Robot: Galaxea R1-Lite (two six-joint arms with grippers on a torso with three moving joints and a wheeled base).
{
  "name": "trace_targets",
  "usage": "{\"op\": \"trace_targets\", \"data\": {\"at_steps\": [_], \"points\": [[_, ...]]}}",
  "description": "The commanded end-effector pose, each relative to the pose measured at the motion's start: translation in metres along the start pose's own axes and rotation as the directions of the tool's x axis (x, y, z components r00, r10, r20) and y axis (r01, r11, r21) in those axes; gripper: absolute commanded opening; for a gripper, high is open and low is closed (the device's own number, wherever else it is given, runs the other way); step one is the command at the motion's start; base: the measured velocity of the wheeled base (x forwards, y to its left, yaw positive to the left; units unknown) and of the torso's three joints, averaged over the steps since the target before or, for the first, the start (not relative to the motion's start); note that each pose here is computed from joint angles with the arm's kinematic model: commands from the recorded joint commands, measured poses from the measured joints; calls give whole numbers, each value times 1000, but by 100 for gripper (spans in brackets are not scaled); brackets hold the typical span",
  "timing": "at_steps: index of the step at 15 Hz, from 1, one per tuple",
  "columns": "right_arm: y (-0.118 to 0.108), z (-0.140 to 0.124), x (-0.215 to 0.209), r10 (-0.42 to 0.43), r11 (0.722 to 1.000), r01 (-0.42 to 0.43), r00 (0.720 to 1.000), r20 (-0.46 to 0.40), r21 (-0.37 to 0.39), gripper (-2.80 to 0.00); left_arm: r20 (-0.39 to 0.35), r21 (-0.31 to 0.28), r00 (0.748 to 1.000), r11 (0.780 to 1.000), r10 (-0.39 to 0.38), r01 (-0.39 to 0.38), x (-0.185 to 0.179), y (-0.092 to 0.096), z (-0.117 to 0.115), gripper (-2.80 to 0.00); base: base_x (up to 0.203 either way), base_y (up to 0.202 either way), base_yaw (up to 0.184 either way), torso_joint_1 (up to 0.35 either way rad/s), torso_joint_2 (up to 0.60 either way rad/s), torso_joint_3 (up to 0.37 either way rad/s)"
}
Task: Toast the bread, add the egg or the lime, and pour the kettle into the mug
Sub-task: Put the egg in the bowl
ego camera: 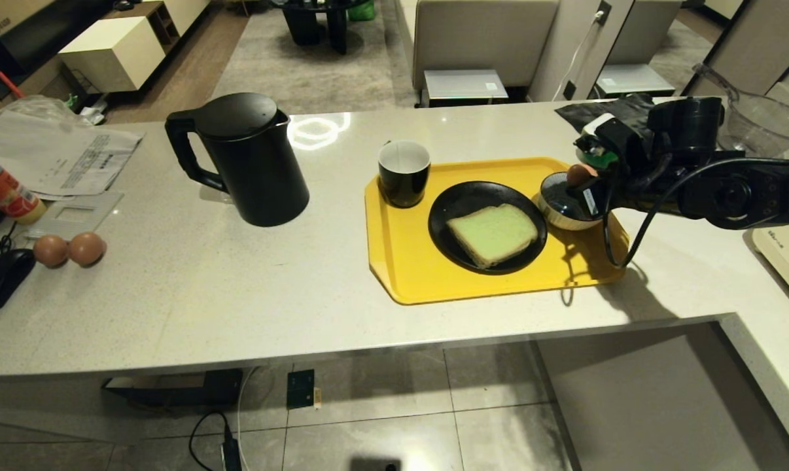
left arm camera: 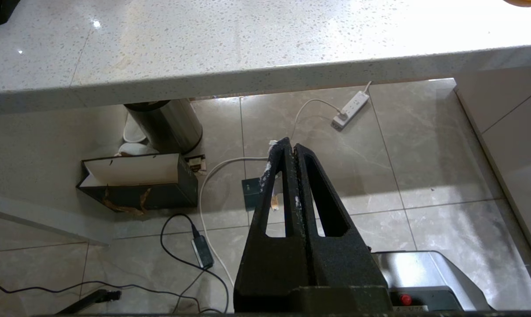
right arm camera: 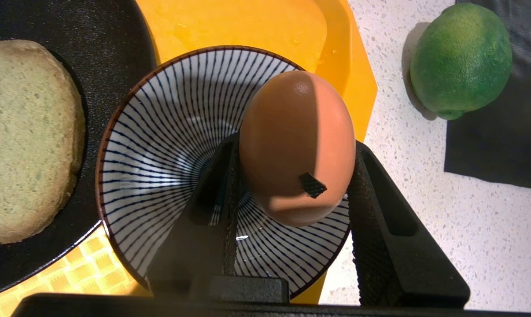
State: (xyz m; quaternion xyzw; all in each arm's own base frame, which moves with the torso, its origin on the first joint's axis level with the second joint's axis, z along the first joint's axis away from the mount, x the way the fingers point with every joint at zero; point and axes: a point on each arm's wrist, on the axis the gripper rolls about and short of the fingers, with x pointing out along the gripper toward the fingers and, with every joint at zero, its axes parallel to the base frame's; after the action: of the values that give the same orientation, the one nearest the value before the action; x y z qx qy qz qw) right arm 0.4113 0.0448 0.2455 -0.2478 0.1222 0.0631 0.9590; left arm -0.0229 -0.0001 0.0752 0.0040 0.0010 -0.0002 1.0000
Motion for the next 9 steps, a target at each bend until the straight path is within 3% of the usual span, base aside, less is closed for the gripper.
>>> {"op": "trace_targets", "data": {"at_steps": [1, 9], "points": [[-1, -1, 1, -3, 1000, 3, 1000, -1, -2, -280, 0, 0, 1000, 1000, 0, 0, 0, 0, 0, -280, 0, 0, 0, 0, 0, 0], [-2, -4, 1, -3, 999, 3, 1000, -10, -36, -280, 1, 0, 1000, 1000, -1, 1, 0, 0, 0, -280, 0, 0, 0, 0, 0, 0]]}}
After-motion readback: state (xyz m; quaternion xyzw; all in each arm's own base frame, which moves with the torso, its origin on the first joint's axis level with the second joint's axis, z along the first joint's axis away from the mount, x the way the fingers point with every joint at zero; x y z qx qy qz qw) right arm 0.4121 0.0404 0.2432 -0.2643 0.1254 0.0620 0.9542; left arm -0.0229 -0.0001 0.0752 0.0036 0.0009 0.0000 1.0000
